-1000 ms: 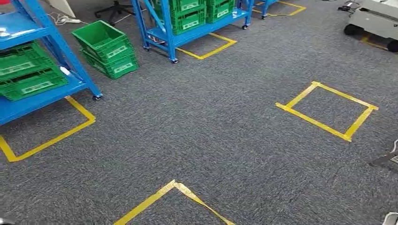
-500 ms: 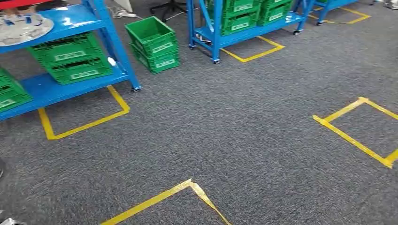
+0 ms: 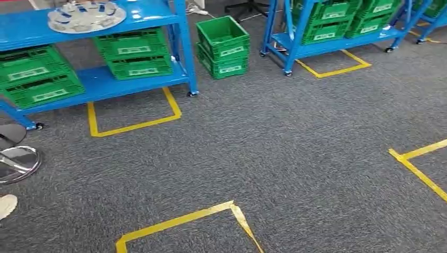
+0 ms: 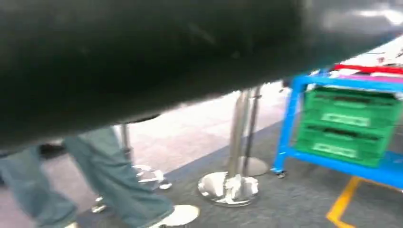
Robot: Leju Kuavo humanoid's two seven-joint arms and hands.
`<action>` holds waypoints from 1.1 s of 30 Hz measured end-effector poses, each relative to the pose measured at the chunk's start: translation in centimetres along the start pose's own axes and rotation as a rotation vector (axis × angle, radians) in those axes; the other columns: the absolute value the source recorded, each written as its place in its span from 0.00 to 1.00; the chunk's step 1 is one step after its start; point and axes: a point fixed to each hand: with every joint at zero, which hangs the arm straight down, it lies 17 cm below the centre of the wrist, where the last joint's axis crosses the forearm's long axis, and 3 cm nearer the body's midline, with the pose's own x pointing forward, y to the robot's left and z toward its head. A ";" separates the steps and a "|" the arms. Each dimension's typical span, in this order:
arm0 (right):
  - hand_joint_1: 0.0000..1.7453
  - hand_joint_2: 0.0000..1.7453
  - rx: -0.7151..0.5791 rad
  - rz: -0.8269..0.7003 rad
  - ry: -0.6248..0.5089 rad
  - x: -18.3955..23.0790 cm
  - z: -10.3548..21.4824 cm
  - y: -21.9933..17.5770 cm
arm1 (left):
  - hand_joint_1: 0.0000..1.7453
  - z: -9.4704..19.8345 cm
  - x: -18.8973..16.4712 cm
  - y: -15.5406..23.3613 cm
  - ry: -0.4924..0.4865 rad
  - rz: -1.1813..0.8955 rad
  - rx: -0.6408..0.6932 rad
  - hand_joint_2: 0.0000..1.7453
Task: Take the parts from the cabinet and place them on the table.
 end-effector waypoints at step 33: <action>0.00 0.00 -0.009 -0.002 -0.019 0.9 -0.1 -0.1 | 0.00 0.9 -4.1 -2.4 0.140 0.074 0.009 0.00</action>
